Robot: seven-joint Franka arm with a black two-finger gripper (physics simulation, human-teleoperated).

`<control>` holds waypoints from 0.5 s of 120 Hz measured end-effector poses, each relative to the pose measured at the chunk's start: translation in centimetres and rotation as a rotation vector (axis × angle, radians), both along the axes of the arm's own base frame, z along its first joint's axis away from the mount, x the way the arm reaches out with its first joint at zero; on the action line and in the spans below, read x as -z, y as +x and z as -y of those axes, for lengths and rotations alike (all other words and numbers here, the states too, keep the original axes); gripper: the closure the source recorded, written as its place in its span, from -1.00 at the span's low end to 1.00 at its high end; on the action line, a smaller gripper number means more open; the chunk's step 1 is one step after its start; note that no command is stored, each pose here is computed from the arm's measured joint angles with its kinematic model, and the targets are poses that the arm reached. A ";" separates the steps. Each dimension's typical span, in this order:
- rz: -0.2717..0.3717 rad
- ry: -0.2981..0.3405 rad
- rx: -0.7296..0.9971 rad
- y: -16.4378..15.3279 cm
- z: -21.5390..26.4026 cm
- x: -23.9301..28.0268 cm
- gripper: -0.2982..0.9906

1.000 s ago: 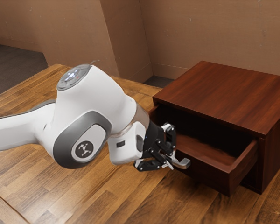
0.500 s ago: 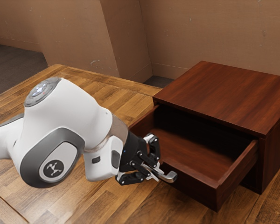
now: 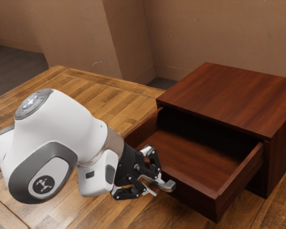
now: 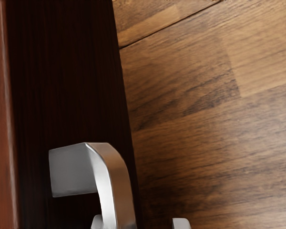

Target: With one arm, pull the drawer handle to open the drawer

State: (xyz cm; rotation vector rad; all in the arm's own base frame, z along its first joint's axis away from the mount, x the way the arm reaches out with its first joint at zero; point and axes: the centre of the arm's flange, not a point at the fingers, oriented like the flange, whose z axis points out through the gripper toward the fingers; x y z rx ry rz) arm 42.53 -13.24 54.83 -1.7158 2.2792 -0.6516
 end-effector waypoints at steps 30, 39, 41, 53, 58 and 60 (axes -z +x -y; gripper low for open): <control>0.025 -0.015 0.007 -2.3 0.1 -3.0 0.58; 0.021 -0.018 0.001 -2.9 -0.3 -4.1 0.51; 0.020 -0.019 -0.001 -2.9 -0.4 -4.4 0.50; 0.020 -0.027 -0.047 -1.2 -2.1 -10.1 0.29; -0.009 -0.022 -0.074 0.5 -2.9 -12.2 0.15; -0.023 -0.019 -0.087 1.5 -3.3 -13.1 0.09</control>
